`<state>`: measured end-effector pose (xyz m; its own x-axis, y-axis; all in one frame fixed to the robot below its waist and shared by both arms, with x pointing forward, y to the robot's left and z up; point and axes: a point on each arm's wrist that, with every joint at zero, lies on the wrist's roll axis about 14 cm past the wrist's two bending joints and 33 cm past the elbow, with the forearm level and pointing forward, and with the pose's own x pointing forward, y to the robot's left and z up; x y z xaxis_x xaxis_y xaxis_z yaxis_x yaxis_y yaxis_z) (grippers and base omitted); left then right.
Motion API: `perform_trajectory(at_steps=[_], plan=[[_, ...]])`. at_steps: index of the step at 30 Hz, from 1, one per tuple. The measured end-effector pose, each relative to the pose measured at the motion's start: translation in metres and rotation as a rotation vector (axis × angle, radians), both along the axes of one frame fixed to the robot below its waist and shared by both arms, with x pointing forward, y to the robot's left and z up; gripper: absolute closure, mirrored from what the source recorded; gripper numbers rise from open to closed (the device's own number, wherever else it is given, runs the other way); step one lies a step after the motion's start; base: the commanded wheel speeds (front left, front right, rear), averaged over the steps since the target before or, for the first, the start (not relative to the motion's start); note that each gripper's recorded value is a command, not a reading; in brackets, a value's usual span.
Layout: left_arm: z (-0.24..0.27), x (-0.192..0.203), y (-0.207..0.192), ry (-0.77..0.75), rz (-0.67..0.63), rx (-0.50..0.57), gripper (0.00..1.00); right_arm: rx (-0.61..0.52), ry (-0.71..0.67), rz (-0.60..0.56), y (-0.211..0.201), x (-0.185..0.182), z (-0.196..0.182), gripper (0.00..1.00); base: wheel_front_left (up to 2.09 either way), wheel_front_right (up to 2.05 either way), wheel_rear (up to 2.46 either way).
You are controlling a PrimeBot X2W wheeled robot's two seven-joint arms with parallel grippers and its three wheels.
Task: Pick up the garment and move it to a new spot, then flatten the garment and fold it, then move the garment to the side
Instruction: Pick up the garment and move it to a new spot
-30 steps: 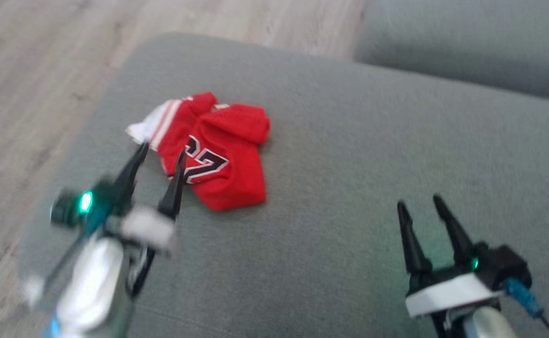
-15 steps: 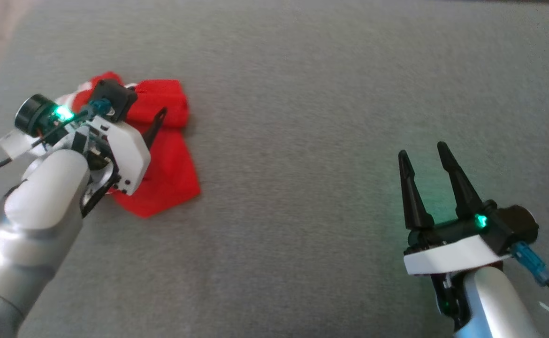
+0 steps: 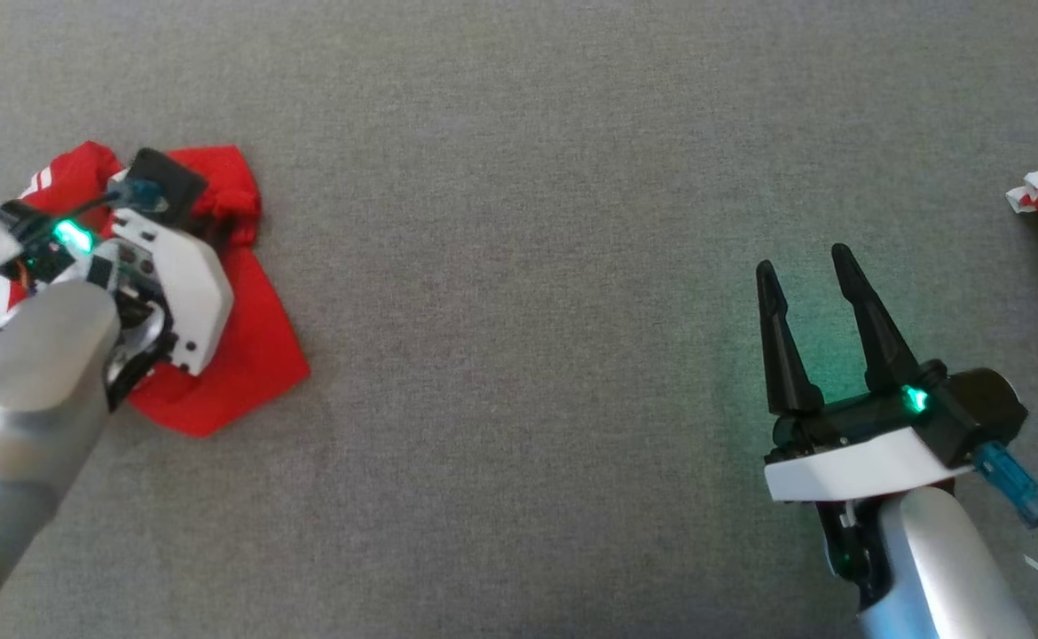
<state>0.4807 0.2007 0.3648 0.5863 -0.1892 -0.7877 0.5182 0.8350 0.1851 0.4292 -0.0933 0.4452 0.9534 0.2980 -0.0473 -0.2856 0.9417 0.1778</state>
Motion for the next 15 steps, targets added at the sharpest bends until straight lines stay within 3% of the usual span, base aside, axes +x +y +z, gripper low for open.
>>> perform_trajectory(at_steps=[5, 10, 15], plan=[[0.033, 0.023, -0.002, -0.201, -0.004, -0.078, 1.0, 0.0, -0.019, 0.002, 0.001, -0.001, 0.007, 0.0, 0.0, 0.0, 0.0], [0.126, 0.064, -0.032, -0.587, -0.03, -0.26, 1.0, -0.001, -0.043, 0.014, 0.005, -0.005, 0.018, 0.0, 0.0, 0.0, 0.0], [0.201, 0.071, -0.069, -0.779, -0.092, -0.383, 1.0, 0.005, -0.08, 0.013, 0.005, -0.01, 0.034, 0.0, 0.0, 0.0, 0.0]])
